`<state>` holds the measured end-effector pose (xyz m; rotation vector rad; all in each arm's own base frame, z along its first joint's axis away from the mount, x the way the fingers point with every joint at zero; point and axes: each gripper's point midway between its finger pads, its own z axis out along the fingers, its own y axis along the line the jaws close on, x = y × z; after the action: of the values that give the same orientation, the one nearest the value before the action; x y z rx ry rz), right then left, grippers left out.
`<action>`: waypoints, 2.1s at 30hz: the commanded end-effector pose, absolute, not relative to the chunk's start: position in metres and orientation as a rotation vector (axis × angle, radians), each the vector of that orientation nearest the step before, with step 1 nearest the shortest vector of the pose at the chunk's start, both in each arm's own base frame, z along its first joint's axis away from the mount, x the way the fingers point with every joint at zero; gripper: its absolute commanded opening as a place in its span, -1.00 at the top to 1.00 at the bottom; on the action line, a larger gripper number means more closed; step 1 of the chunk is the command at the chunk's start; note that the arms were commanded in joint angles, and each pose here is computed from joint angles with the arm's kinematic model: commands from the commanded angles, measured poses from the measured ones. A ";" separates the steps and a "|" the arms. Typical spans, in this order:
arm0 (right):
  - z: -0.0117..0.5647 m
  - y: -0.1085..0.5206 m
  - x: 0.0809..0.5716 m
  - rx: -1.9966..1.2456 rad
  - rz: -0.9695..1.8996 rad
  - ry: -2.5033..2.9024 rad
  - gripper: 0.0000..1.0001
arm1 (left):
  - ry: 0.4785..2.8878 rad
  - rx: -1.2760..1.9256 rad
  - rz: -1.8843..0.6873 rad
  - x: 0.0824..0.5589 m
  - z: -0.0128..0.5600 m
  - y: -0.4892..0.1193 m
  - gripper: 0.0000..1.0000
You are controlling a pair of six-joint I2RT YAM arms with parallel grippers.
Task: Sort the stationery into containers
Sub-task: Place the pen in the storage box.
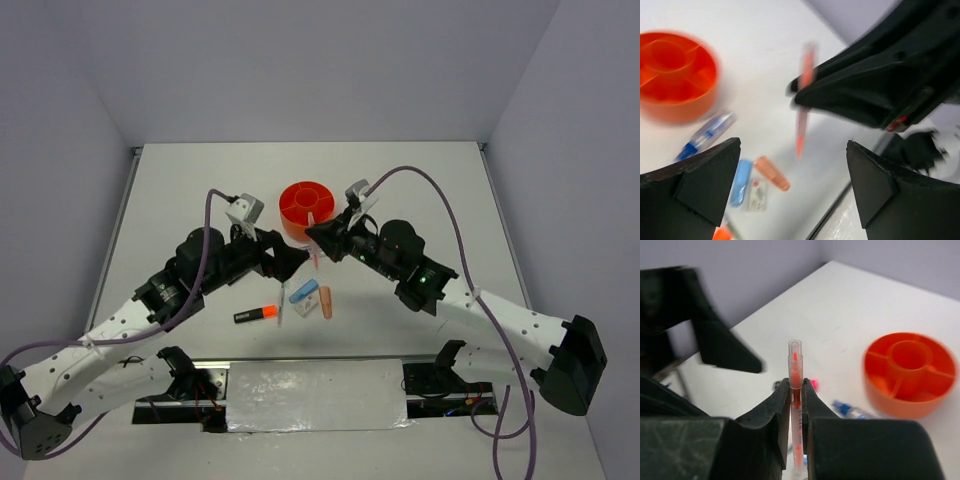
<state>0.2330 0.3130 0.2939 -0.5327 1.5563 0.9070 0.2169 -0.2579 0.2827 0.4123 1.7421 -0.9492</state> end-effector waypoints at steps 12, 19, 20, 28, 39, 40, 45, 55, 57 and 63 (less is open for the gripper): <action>0.345 0.320 0.408 -0.424 0.758 1.319 1.00 | 2.170 0.013 -0.471 0.198 0.220 -0.148 -0.99; 0.315 0.340 0.452 -0.444 0.735 1.370 1.00 | 2.088 0.020 -0.513 0.191 0.233 -0.140 -0.99; 0.311 0.340 0.455 -0.441 0.731 1.374 1.00 | 2.083 0.020 -0.516 0.190 0.234 -0.140 -0.99; 0.268 0.339 0.473 -0.443 0.720 1.432 0.99 | 2.114 0.061 -0.556 0.188 0.224 -0.150 -0.99; 0.248 0.328 0.468 -0.409 0.770 1.451 0.89 | 2.118 0.084 -0.594 0.186 0.221 -0.158 -0.99; 0.247 0.330 0.465 -0.426 0.782 1.448 0.81 | 2.117 0.080 -0.595 0.186 0.221 -0.158 -0.99; 0.220 0.326 0.460 -0.419 0.780 1.492 0.50 | 2.112 0.068 -0.596 0.186 0.219 -0.156 -0.99; 0.195 0.314 0.437 -0.390 0.811 1.519 0.45 | 2.117 0.065 -0.643 0.186 0.212 -0.166 -0.99; 0.197 0.314 0.433 -0.394 0.822 1.515 0.34 | 2.138 0.061 -0.653 0.186 0.198 -0.169 -0.99; 0.240 0.297 0.403 -0.352 0.858 1.444 0.01 | 2.183 0.057 -0.647 0.202 0.171 -0.189 -0.99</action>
<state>0.4133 0.3041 0.1626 -0.3881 1.6471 0.8157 0.1884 -0.1679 0.1623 0.0619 2.2323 -0.5744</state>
